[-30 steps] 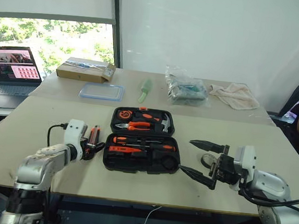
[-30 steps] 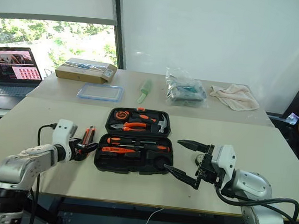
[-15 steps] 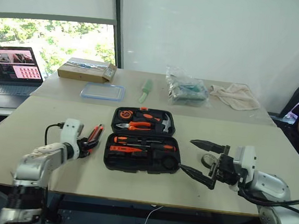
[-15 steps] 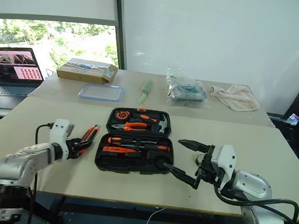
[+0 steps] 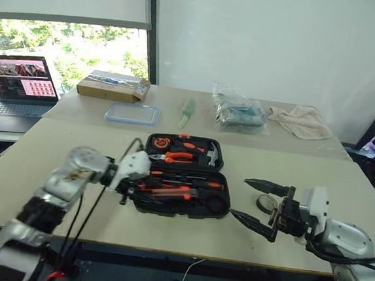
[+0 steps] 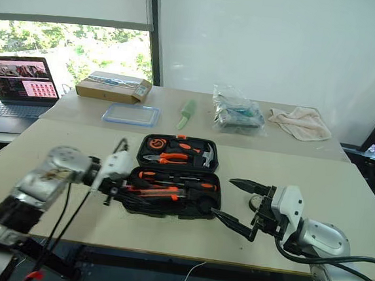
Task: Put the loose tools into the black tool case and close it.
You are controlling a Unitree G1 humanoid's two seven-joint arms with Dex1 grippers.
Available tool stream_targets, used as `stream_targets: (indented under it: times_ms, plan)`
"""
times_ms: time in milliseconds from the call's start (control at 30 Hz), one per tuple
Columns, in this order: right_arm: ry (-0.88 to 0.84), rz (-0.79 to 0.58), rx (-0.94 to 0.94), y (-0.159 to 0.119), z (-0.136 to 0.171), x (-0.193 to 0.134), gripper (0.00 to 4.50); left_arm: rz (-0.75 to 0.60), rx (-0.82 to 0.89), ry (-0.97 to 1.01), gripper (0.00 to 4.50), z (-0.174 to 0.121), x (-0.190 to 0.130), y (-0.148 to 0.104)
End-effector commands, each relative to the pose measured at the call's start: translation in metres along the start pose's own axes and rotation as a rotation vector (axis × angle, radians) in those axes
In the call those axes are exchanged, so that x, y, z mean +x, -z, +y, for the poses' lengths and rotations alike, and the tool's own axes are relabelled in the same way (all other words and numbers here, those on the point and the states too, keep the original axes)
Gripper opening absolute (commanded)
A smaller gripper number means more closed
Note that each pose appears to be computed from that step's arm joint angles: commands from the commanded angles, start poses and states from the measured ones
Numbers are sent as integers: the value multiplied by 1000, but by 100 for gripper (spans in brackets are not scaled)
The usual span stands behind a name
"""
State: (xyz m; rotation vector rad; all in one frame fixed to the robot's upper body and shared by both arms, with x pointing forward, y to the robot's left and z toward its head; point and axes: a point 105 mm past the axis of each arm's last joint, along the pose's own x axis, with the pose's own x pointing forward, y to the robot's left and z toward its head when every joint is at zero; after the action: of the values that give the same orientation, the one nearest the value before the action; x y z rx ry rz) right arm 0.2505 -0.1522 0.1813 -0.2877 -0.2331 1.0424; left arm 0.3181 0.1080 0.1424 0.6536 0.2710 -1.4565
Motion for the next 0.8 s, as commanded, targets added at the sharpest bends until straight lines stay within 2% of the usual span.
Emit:
stream_targets:
  times_ms: [33,200,433,633,800]
  plan:
    - [13,-27,-40,-14,0,-1,450,38,21,-30,173,5,9,2]
    - [26,-25,-45,-16,0,-1,450,71,65,-9,173,4,19,10]
    - [33,-26,-47,-16,0,-2,450,149,76,8,173,2,0,24]
    - [39,-24,-45,-13,-1,-2,450,129,22,-14,173,4,-12,23]
    - [33,-28,-42,-12,-1,0,450,109,21,13,173,0,-5,26]
